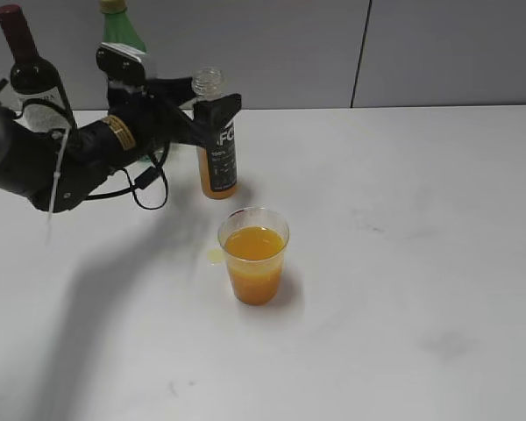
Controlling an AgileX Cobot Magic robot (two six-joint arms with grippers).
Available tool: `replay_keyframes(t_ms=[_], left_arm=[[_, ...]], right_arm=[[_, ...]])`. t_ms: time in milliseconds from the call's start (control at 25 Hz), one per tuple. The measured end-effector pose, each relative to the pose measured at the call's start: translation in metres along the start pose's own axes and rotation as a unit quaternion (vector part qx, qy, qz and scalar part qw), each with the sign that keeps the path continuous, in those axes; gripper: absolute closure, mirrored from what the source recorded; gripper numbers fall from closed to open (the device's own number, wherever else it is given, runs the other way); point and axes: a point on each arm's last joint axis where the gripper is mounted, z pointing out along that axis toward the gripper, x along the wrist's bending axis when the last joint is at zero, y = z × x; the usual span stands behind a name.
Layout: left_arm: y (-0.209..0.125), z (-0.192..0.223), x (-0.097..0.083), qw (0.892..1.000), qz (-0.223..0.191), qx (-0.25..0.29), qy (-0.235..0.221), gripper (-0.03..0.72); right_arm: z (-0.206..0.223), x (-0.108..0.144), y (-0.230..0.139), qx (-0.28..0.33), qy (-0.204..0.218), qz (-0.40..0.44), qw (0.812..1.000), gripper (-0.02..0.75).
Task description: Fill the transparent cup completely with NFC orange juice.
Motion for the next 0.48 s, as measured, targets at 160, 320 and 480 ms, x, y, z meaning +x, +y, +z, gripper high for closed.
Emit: replay_keyframes(t_ms=[160, 320, 480], left_arm=[[0.03, -0.001, 0.002, 0.999, 0.017, -0.033, -0.002, 0.024], [0.06, -0.004, 0.003, 0.998, 0.034, -0.062, -0.002, 0.025], [0.094, -0.013, 0.004, 0.996, 0.053, -0.065, 0.009, 0.035]], right_arm=[[0.0, 0.0, 0.0, 0.0, 0.0, 0.0, 1.0, 0.15], [0.0, 0.0, 0.0, 0.0, 0.0, 0.0, 1.0, 0.15], [0.0, 0.0, 0.0, 0.0, 0.0, 0.0, 1.0, 0.15]])
